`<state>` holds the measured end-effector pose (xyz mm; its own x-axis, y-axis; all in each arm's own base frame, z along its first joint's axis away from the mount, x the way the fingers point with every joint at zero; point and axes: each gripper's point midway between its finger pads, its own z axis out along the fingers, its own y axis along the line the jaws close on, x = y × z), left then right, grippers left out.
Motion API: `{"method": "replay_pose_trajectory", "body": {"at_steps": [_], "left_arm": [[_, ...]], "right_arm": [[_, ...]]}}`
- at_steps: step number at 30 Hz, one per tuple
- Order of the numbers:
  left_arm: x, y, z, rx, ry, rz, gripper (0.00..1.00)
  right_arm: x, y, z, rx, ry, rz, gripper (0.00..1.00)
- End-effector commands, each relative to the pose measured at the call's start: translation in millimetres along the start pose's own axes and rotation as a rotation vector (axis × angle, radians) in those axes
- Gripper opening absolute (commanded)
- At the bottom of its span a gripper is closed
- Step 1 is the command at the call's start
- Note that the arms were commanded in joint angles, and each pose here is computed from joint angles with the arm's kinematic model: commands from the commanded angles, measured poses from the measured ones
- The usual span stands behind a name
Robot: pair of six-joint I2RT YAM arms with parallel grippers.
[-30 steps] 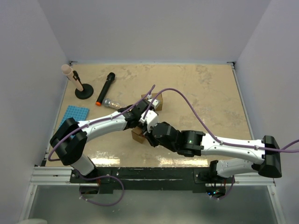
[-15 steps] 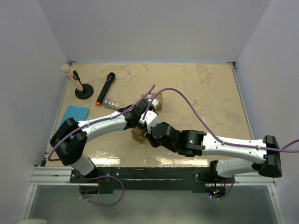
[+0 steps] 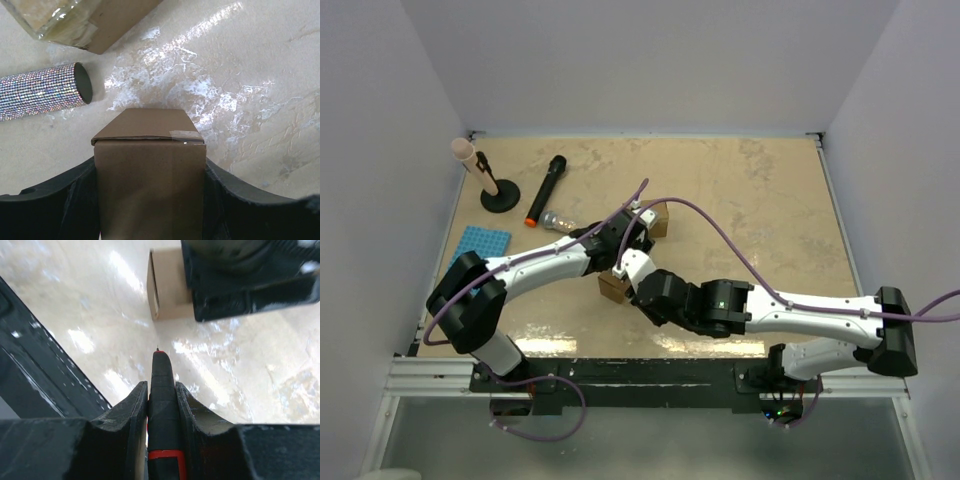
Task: Unpack the express box
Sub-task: Cut the express box at the center of the board.
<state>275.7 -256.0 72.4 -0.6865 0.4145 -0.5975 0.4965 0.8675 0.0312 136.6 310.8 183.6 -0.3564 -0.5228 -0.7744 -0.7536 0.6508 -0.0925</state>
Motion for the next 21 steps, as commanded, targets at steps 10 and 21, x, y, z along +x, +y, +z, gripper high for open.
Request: {"method": "replay_pose_trajectory", "body": {"at_steps": [10, 21], "left_arm": [[23, 23, -1, -0.072, 0.116, 0.037, 0.35], [-20, -2, -25, 0.064, -0.008, -0.017, 0.68]], "right_arm": [[-65, -3, -59, -0.102, -0.285, 0.192, 0.0], [-99, -16, -101, -0.144, -0.438, 0.283, 0.0]]}}
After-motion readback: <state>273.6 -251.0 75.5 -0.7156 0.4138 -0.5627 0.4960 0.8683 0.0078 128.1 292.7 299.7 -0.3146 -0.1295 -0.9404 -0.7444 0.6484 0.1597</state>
